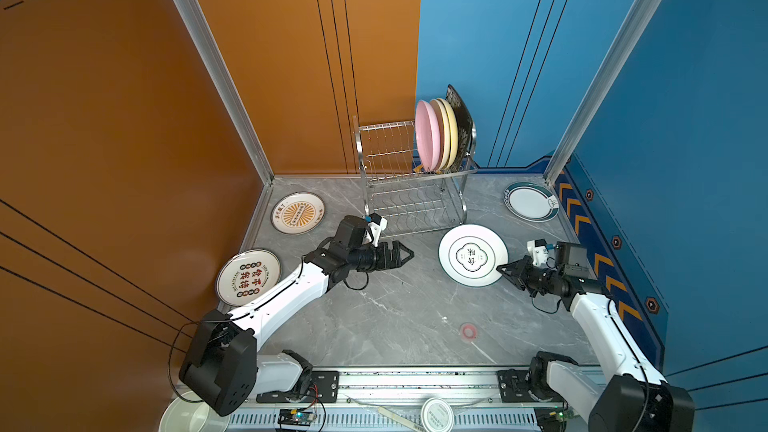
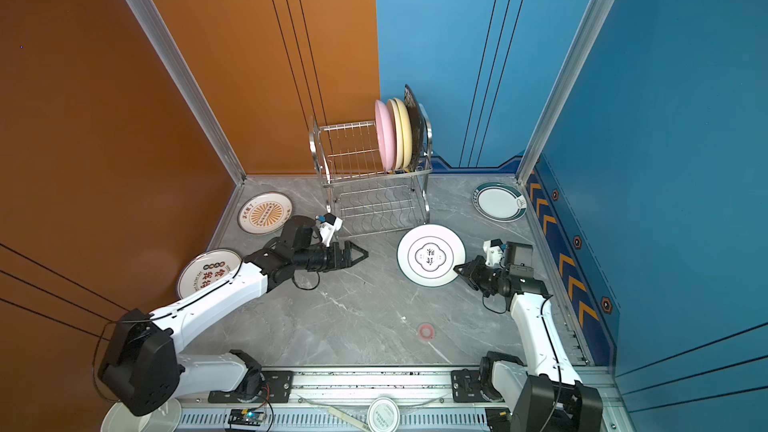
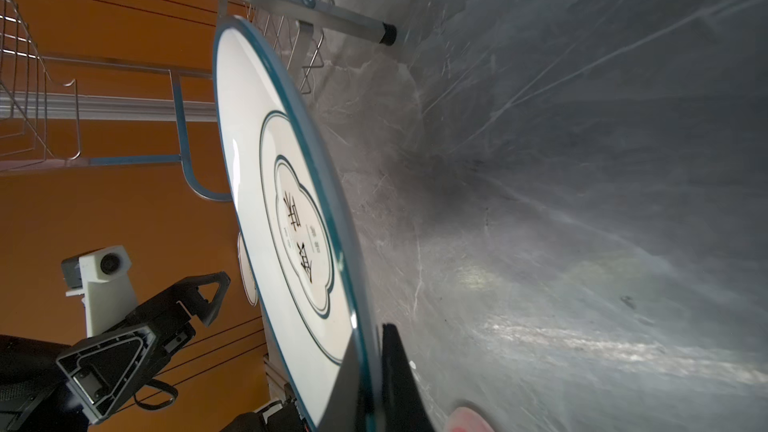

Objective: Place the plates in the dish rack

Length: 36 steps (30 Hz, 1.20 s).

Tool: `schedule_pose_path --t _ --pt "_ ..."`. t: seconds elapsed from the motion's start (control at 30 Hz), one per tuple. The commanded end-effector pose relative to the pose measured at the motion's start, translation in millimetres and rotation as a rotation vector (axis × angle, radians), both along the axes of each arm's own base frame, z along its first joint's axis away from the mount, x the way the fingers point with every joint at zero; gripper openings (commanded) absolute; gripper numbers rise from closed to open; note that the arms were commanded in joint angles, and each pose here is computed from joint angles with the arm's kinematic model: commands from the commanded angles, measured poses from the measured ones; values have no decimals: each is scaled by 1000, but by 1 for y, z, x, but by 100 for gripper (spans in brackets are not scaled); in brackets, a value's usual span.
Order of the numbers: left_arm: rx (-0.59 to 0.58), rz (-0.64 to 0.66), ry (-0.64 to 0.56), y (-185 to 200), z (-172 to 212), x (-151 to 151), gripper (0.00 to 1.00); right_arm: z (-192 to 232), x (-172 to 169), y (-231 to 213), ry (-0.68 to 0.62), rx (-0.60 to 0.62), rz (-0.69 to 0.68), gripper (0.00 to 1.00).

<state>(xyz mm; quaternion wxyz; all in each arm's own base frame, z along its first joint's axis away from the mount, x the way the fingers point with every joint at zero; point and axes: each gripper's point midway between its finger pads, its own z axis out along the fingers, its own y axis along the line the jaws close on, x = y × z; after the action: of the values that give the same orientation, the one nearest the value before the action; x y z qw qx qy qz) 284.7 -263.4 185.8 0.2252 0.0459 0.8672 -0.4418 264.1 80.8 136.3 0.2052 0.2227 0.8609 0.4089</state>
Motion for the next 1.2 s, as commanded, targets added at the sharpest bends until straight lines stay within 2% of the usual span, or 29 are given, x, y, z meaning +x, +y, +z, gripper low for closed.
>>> schedule_pose_path --t 0.0,0.27,0.33,0.5,0.63,0.73,0.9,1.0,1.17 --pt "-101 -64 -8 -17 11 -4 94 35 16 21 -86 50 17 0" --pt "-111 -78 -10 -21 10 -3 87 66 24 77 -155 117 160 0" --pt "-116 -78 -18 -21 12 -2 82 69 25 90 -159 124 193 0" --pt "-138 -83 -42 -24 23 1 75 71 27 114 -165 125 259 0" --pt "-160 -77 -50 -23 28 1 62 75 31 124 -178 132 289 0" --pt "-177 -65 -46 -21 29 1 47 79 33 128 -189 134 308 0" --pt "-190 -47 -36 -17 30 2 17 80 31 130 -197 125 336 0" --pt "-194 -44 -25 -16 30 2 0 84 29 132 -213 133 355 4" --pt "-211 -59 -8 -17 32 -2 0 96 27 135 -265 148 404 20"
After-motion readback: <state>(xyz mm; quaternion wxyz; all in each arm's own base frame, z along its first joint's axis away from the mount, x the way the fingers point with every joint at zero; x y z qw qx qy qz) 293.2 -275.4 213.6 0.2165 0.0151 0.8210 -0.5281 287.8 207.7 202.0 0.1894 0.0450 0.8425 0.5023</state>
